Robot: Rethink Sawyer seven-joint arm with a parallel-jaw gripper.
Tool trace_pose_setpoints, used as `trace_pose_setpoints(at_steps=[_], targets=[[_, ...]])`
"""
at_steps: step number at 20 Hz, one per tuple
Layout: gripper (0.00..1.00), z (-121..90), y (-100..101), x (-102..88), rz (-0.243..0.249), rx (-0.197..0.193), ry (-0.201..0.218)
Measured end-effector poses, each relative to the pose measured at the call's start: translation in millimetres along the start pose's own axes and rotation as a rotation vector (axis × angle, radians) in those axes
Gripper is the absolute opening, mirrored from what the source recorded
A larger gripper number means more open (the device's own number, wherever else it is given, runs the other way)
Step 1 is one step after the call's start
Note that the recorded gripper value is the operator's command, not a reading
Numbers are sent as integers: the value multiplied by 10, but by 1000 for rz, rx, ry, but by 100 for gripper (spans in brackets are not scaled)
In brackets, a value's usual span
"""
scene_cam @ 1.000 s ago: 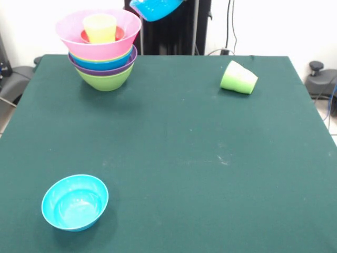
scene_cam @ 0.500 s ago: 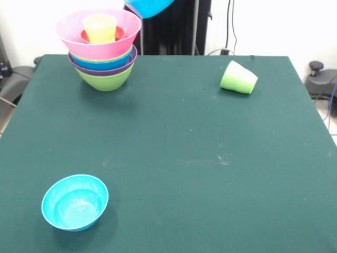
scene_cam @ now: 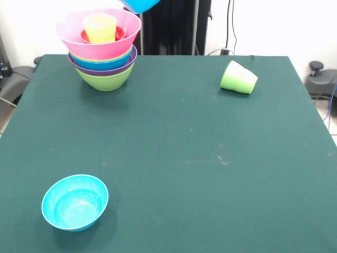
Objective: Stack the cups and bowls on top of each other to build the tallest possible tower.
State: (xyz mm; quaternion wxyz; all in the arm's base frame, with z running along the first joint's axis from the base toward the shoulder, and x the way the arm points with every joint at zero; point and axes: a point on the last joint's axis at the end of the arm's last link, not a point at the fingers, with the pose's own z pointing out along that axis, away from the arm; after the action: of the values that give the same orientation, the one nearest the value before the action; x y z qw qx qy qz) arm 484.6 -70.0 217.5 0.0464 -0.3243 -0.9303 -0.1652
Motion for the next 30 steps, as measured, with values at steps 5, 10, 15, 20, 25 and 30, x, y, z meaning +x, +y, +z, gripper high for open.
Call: trace_pose_setpoints(at_steps=[5,10,15,20,25,30], targets=[[0,-37,-111,-31,9,-7,5],[0,-84,-194,-50,-3,-9,5],[0,-73,-304,2,-19,14,46],[0,6,-363,72,-47,25,85],[0,72,-420,86,-71,23,98],[0,46,-453,19,-73,28,122]])
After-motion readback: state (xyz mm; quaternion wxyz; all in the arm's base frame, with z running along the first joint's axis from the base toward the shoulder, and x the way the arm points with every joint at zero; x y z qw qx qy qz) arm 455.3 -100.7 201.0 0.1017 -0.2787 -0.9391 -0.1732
